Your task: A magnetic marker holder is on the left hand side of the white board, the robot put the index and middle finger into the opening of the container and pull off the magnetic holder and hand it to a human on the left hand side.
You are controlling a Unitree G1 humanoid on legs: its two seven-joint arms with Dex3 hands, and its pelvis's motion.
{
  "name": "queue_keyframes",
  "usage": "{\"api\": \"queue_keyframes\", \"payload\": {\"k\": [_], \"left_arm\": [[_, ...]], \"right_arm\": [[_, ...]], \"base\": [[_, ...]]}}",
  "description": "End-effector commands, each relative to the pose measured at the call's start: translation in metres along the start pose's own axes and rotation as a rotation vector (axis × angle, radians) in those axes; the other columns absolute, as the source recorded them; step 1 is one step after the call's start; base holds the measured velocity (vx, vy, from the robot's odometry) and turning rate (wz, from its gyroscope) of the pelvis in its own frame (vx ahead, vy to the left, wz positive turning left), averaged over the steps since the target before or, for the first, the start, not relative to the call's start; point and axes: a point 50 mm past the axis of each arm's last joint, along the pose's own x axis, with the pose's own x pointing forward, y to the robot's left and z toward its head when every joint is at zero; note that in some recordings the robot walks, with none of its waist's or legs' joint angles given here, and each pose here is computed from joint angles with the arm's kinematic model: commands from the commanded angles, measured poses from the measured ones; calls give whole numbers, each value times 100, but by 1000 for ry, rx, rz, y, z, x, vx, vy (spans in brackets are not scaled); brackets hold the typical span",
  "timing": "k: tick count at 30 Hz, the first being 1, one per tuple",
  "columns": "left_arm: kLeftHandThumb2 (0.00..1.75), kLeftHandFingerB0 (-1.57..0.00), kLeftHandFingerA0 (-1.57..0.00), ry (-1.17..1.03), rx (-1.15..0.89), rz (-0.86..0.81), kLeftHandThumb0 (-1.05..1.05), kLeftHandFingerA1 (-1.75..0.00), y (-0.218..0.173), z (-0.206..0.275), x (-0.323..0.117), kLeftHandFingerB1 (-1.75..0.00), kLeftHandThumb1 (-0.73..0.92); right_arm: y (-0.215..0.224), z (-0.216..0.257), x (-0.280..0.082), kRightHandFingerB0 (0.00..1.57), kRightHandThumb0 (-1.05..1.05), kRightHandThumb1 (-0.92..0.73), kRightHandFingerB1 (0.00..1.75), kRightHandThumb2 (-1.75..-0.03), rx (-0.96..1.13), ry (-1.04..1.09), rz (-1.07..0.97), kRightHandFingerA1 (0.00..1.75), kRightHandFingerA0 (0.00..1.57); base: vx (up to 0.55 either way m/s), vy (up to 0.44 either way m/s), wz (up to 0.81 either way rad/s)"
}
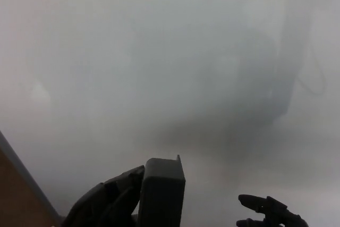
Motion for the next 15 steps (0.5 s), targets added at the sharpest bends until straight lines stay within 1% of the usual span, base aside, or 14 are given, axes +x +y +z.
{"api": "queue_keyframes", "payload": {"k": [1, 5, 6, 7, 8, 9, 10, 11, 12, 13, 14, 15], "left_arm": [[103, -63, -107, -745, -393, -162, -41, -128, -50, 36, -36, -70, 63], [104, -61, -107, -743, -391, -166, -41, -127, -52, 38, -37, -70, 64], [69, -69, -82, -738, -402, -166, -42, -160, -52, 37, -35, -59, 77], [69, -69, -82, -734, -411, -167, -42, -160, -53, 36, -34, -59, 77], [67, -80, -85, -745, -435, -161, -37, -154, -54, 34, -32, -66, 75], [67, -80, -85, -749, -440, -159, -37, -154, -55, 33, -32, -66, 75], [62, -84, -92, -751, -455, -156, -36, -126, -55, 33, -31, -83, 76], [62, -84, -92, -751, -459, -155, -36, -126, -55, 33, -31, -83, 76], [61, -86, -95, -747, -456, -151, -48, -93, -55, 34, -32, -54, 69], [61, -86, -95, -745, -453, -149, -48, -93, -55, 34, -33, -54, 69], [61, -77, -92, -743, -453, -143, -48, -85, -54, 35, -34, -46, 69], [61, -77, -92, -743, -454, -138, -48, -85, -54, 36, -34, -46, 69]], "right_arm": [[-5, -17, -20, 65, -58, -76, 45, -63, -21, 86, -20, 50, 81], [-5, -17, -20, 65, -58, -76, 45, -63, -26, 85, -21, 50, 81], [-5, -17, -19, 65, -59, -76, 45, -63, -28, 82, -23, 49, 81], [-5, -16, -19, 65, -59, -76, 45, -63, -29, 79, -25, 49, 81], [-5, -16, -19, 65, -58, -76, 45, -63, -23, 78, -28, 50, 81], [-5, -16, -19, 65, -58, -76, 45, -63, -21, 78, -28, 50, 81], [-5, -16, -18, 64, -56, -76, 45, -63, -21, 80, -31, 49, 81], [-5, -16, -18, 64, -56, -76, 45, -63, -21, 81, -31, 49, 81], [-6, -16, -18, 64, -56, -76, 45, -63, -25, 80, -31, 49, 80], [-6, -16, -18, 64, -56, -76, 45, -63, -28, 80, -30, 49, 80], [-6, -16, -18, 64, -58, -75, 45, -63, -29, 79, -31, 50, 80], [-7, -15, -18, 64, -58, -75, 45, -63, -30, 78, -31, 50, 80]], "base": [[0, 0, 0], [0, 0, 0], [0, 0, 0], [0, 0, 0], [0, 0, 0], [0, 0, 0], [0, 0, 0], [0, 0, 0], [0, 0, 0], [0, 0, 0], [0, 0, 0], [0, 0, 0]]}}
